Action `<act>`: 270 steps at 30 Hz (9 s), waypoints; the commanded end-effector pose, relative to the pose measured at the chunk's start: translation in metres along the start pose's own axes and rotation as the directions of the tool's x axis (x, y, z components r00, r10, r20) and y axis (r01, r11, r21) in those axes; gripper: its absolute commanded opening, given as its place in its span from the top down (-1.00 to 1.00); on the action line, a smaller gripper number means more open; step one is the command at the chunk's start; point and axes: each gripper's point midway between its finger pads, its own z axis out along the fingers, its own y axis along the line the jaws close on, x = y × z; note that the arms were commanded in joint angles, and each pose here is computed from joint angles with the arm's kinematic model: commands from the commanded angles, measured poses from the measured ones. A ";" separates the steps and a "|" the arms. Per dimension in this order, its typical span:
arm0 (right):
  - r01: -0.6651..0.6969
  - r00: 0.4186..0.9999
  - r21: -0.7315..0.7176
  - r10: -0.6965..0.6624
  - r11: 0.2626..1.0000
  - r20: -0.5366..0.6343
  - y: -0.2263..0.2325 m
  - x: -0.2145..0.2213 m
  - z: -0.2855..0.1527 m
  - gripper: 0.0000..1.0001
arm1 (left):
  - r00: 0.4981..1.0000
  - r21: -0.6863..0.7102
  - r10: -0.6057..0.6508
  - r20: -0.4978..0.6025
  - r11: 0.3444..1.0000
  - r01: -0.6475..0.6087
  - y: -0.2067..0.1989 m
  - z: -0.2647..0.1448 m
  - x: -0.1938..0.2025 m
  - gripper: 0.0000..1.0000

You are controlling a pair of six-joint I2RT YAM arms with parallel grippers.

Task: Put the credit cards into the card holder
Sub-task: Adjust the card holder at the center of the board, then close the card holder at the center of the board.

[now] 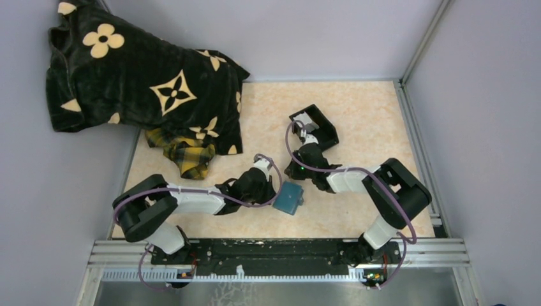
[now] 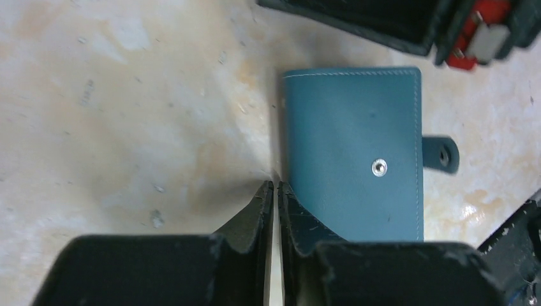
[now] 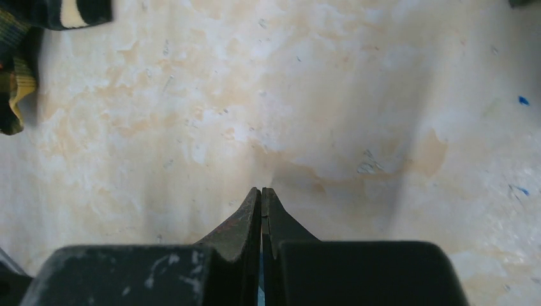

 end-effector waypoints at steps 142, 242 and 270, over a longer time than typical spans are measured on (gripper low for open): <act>0.350 0.936 0.256 -0.327 0.901 -0.129 0.025 0.043 -0.085 1.00 | 0.999 0.051 -0.037 0.015 0.998 0.036 -0.038 0.003 0.042 -0.01; 0.421 0.905 0.420 -0.403 0.804 -0.136 0.016 0.070 -0.096 1.00 | 0.955 0.078 -0.294 0.029 0.953 0.291 -0.004 -0.024 0.081 0.10; 0.447 0.892 0.418 -0.427 0.791 -0.145 0.028 0.067 -0.086 1.00 | 0.964 0.059 -0.267 0.002 0.962 0.267 0.003 -0.028 0.101 0.20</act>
